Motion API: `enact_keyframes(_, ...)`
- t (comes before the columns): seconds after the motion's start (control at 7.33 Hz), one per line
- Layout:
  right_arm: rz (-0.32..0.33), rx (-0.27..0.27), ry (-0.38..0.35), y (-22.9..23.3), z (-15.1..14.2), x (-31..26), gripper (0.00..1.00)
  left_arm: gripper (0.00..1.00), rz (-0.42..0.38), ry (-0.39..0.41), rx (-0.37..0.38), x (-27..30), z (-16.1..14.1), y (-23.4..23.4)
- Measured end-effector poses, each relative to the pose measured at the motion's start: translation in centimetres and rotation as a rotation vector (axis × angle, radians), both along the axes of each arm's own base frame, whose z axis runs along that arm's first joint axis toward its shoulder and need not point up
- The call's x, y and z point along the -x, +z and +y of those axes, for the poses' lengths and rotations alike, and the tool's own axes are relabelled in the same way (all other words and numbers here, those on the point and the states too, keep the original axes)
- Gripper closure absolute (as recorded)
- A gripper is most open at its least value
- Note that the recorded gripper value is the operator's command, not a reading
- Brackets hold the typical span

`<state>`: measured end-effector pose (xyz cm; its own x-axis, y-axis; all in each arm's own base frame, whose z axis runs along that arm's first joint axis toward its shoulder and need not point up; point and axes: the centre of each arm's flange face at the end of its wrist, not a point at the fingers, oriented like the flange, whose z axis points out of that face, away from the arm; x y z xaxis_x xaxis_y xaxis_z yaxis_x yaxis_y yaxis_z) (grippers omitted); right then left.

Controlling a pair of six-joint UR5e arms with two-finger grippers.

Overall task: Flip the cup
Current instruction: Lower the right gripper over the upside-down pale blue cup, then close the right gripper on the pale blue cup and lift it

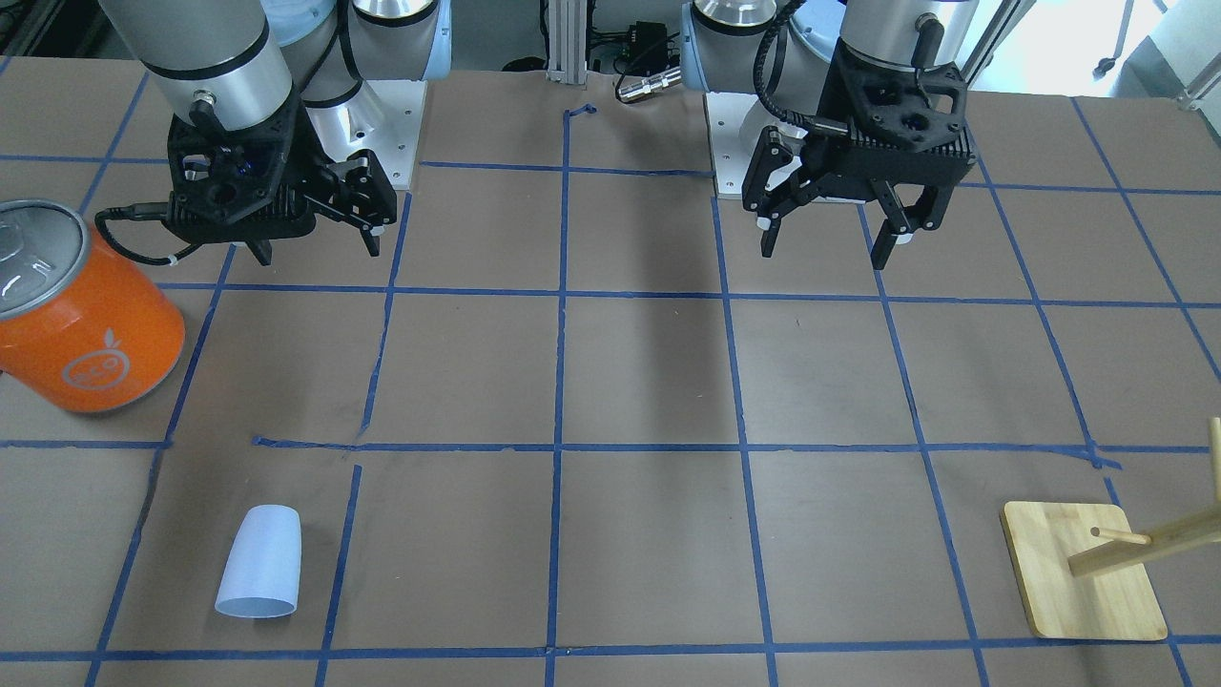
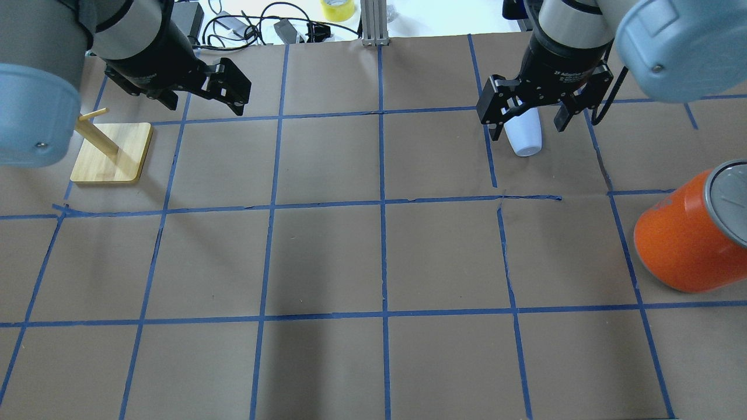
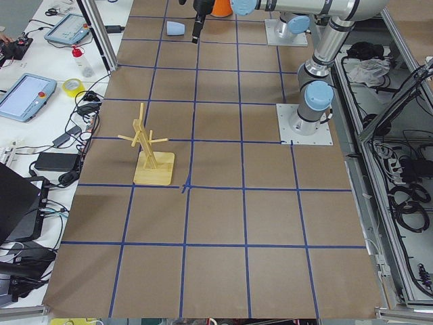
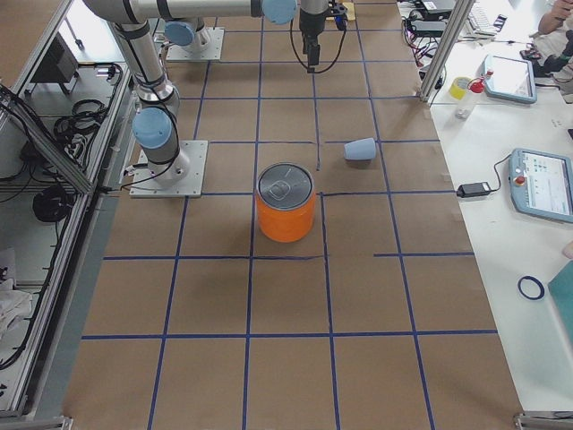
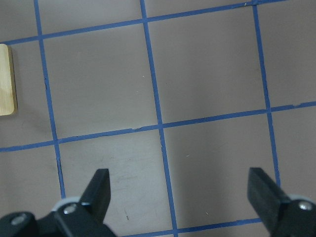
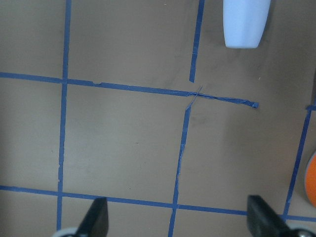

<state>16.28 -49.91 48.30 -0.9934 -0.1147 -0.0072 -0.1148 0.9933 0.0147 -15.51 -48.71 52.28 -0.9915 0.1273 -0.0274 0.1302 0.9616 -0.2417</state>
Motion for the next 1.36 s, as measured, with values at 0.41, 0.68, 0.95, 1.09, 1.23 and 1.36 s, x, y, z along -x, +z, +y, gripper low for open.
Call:
enact_keyframes(0.41,0.014,-0.009,-0.019,-1.0,-0.5,0.9,0.0,0.0,-0.001,0.0,-0.001,0.0,0.0,0.0)
enact_keyframes(0.68,0.025,0.014,-0.032,-1.6,-1.5,1.9,0.0,0.0,-0.001,0.0,-0.001,0.0,0.0,0.0)
enact_keyframes(0.95,0.037,0.04,-0.066,-4.0,-4.8,4.3,0.0,0.0,-0.001,0.0,-0.001,0.0,0.0,0.0)
enact_keyframes(1.09,0.038,0.041,-0.08,-6.5,-7.2,6.0,0.0,0.0,-0.001,0.0,-0.001,0.0,0.0,0.0)
enact_keyframes(1.23,0.037,0.044,-0.086,-9.5,-9.5,7.1,0.0,0.0,0.0,0.0,-0.001,0.0,0.0,0.0)
enact_keyframes(1.36,0.041,0.062,-0.088,-12.5,-11.7,7.7,0.0,0.0,0.0,0.0,-0.001,0.0,0.0,0.0)
